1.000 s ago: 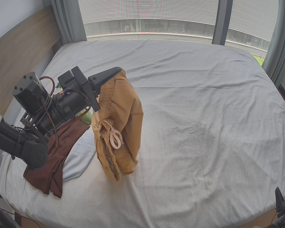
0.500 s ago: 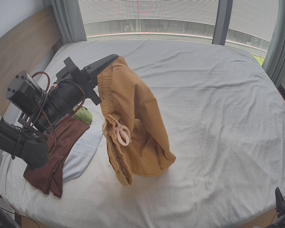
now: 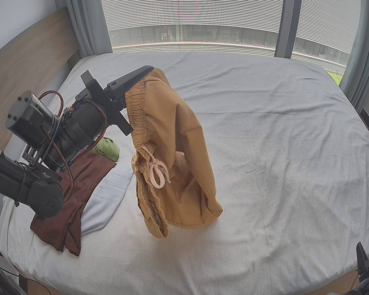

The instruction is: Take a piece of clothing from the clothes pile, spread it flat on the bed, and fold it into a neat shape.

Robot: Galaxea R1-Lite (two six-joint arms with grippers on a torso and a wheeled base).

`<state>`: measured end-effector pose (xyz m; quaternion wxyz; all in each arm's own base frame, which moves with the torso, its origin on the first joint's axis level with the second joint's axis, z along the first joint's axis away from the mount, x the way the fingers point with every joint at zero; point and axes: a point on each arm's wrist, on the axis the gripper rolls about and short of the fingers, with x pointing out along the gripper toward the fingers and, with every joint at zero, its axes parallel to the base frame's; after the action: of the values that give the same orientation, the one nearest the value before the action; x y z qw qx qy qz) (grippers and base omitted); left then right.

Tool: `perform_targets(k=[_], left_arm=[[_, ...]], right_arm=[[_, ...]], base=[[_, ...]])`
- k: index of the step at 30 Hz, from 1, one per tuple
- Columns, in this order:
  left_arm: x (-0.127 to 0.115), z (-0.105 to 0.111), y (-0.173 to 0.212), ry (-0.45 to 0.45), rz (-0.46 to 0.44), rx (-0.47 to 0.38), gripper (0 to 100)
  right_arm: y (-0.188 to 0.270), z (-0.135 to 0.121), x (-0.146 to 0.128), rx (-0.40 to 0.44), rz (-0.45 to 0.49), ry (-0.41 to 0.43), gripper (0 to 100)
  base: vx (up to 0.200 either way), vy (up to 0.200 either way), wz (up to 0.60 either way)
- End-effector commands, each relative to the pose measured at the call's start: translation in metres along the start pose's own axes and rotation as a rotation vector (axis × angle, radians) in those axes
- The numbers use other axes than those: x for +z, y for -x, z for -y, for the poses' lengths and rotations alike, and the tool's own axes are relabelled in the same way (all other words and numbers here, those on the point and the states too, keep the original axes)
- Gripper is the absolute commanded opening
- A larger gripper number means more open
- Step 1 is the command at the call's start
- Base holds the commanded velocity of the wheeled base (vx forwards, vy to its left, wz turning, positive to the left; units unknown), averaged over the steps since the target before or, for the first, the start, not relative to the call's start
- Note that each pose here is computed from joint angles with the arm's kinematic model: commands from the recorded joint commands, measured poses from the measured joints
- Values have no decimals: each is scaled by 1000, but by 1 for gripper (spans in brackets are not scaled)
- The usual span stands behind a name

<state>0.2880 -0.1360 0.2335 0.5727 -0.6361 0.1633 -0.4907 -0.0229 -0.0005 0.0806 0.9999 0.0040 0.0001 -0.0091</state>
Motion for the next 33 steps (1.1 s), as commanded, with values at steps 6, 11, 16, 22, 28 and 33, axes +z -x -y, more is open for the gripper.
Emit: perform_targets(k=[6, 11, 16, 22, 28, 33], left_arm=[[-10, 6, -11, 20, -42, -35, 0], [-22, 9, -22, 27, -85, -62, 0], [-33, 3, -28, 41, -114, -60, 0], [-29, -28, -28, -11, -100, 10, 0], [-37, 3, -34, -74, -128, -79, 0], [-38, 33, -35, -77, -134, -158, 0]], right_arm=[[0, 0, -5, 0, -3, 0, 100], [0, 0, -5, 0, -3, 0, 100], [0, 0, -5, 0, -3, -1, 100], [0, 0, -5, 0, -3, -1, 100], [0, 0, -5, 0, -3, -1, 100], [0, 0, -5, 0, -3, -1, 100]], base=[[0, 0, 0], [0, 0, 0], [0, 0, 0], [0, 0, 0], [0, 0, 0], [0, 0, 0]])
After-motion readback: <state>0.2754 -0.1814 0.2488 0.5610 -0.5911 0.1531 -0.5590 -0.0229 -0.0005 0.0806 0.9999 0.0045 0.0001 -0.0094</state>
